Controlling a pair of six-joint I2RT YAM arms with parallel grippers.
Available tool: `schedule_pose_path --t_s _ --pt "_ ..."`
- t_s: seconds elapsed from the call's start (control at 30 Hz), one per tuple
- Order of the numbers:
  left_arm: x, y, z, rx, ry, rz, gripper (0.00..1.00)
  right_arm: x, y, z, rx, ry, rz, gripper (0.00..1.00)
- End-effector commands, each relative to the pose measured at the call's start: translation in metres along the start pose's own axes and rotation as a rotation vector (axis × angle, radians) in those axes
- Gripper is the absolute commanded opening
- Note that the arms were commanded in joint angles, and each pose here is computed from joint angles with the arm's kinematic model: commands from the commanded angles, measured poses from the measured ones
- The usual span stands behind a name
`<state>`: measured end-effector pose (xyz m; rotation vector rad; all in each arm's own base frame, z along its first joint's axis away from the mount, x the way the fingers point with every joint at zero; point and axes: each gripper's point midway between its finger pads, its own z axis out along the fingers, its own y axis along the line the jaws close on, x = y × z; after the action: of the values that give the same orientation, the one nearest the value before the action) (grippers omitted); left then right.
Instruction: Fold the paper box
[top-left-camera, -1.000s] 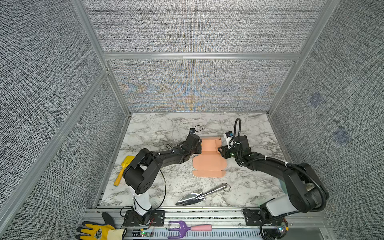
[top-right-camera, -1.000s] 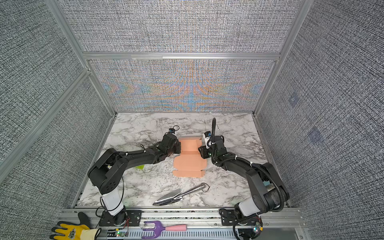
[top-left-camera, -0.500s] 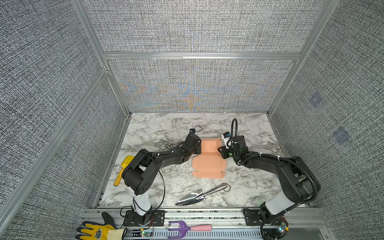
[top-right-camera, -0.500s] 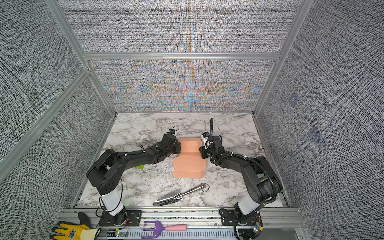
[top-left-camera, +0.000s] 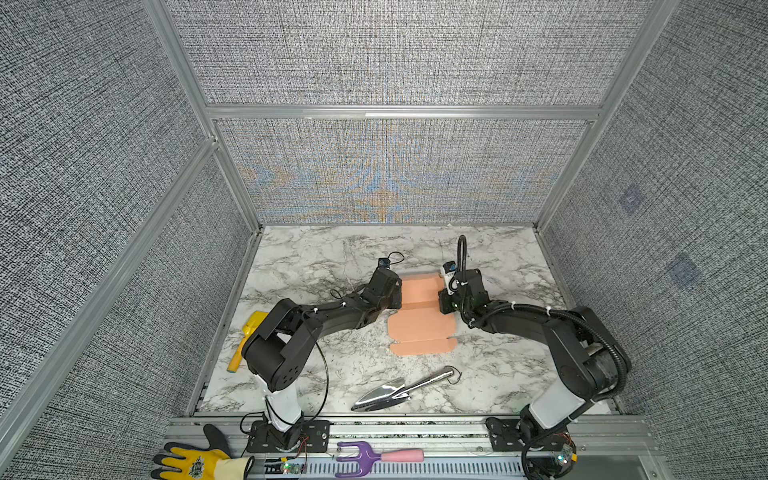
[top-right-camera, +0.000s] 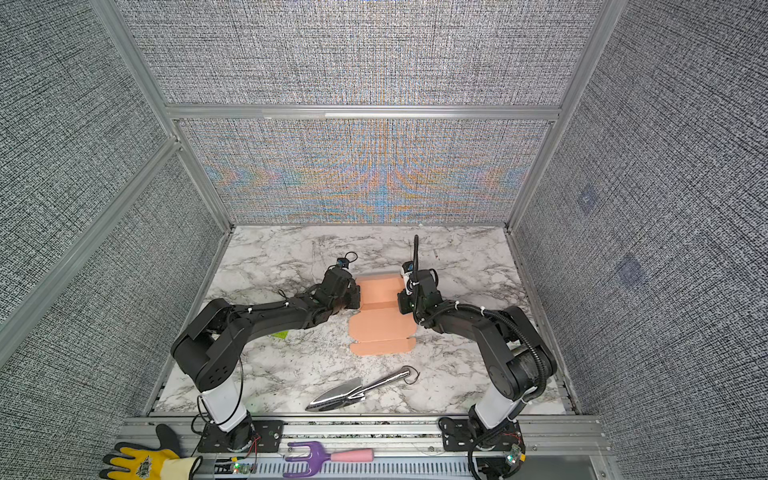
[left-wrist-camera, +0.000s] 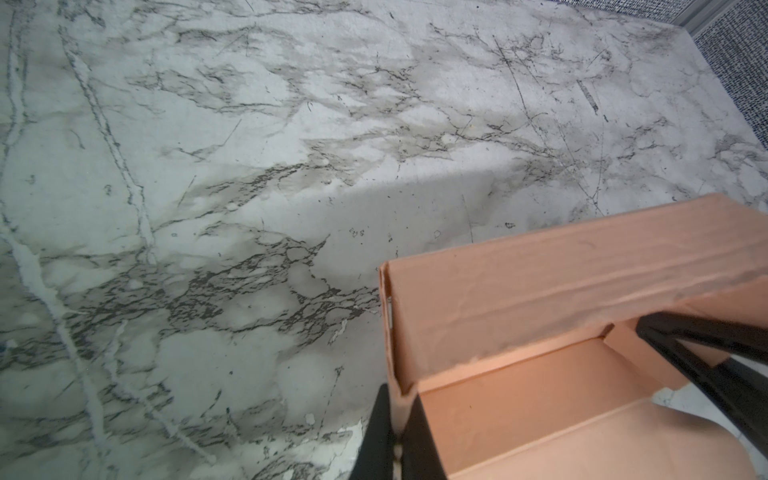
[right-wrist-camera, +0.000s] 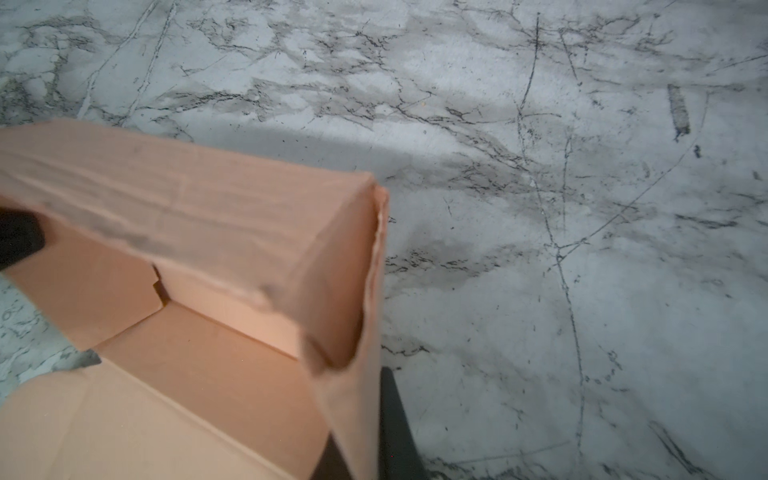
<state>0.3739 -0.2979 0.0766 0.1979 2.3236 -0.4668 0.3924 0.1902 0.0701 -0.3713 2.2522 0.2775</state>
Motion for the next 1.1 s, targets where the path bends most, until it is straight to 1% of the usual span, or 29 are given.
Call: schedule_pose_path --t_s 0.0,0.2,0.23,0.43,0.57,0.6,0.7,0.77,0.8,0.83,0.87,0.9,0.93,1.0,1.07 --pt "0.005 -0.002 -0.001 0.012 0.029 0.008 0.0 -0.001 0.0 0.001 0.048 0.001 0.0 0.0" --pt "0.004 -0.004 -0.002 0.019 0.03 0.006 0.0 0.011 0.01 0.008 0.15 0.038 -0.034 0.0" --pt "0.004 -0.004 -0.002 0.02 0.032 0.006 0.0 0.013 0.01 0.01 0.185 0.041 -0.042 0.0" --pt "0.003 -0.004 -0.004 0.02 0.03 0.007 0.0 0.015 0.005 0.011 0.362 0.034 -0.019 0.0" --pt "0.003 -0.004 -0.004 0.016 0.031 0.009 0.0 0.021 -0.005 0.009 0.451 0.034 0.03 0.0" --pt "0.003 -0.004 -0.004 0.018 0.03 0.009 0.0 0.006 -0.002 0.008 0.453 0.003 0.048 0.0" --pt "0.004 -0.003 -0.004 0.015 0.032 0.01 0.0 0.004 0.0 0.007 0.471 0.0 0.049 0.0" --pt "0.004 -0.002 -0.004 0.01 0.032 0.01 0.0 0.003 0.008 0.008 0.391 0.011 0.057 0.0" --pt "0.004 -0.002 -0.004 0.009 0.032 0.01 0.0 0.003 0.014 0.009 0.32 0.022 0.072 0.0" --pt "0.005 -0.001 -0.004 0.007 0.034 0.01 0.0 0.0 0.021 0.008 0.249 0.023 0.086 0.07" --pt "0.005 -0.001 -0.004 0.006 0.034 0.012 0.0 0.008 0.024 0.004 0.201 0.033 0.084 0.23" --pt "0.006 0.0 -0.004 0.002 0.036 0.012 0.0 0.004 0.029 -0.004 0.146 0.007 0.087 0.38" --pt "0.006 0.0 -0.004 -0.001 0.035 0.013 0.0 0.002 0.032 -0.012 0.108 -0.014 0.087 0.5" --pt "0.007 0.002 -0.003 -0.01 0.039 0.015 0.0 -0.007 0.032 -0.029 0.07 -0.045 0.097 0.63" --pt "0.009 0.003 -0.002 -0.016 0.049 0.02 0.0 -0.015 0.03 -0.045 0.04 -0.064 0.102 0.69"
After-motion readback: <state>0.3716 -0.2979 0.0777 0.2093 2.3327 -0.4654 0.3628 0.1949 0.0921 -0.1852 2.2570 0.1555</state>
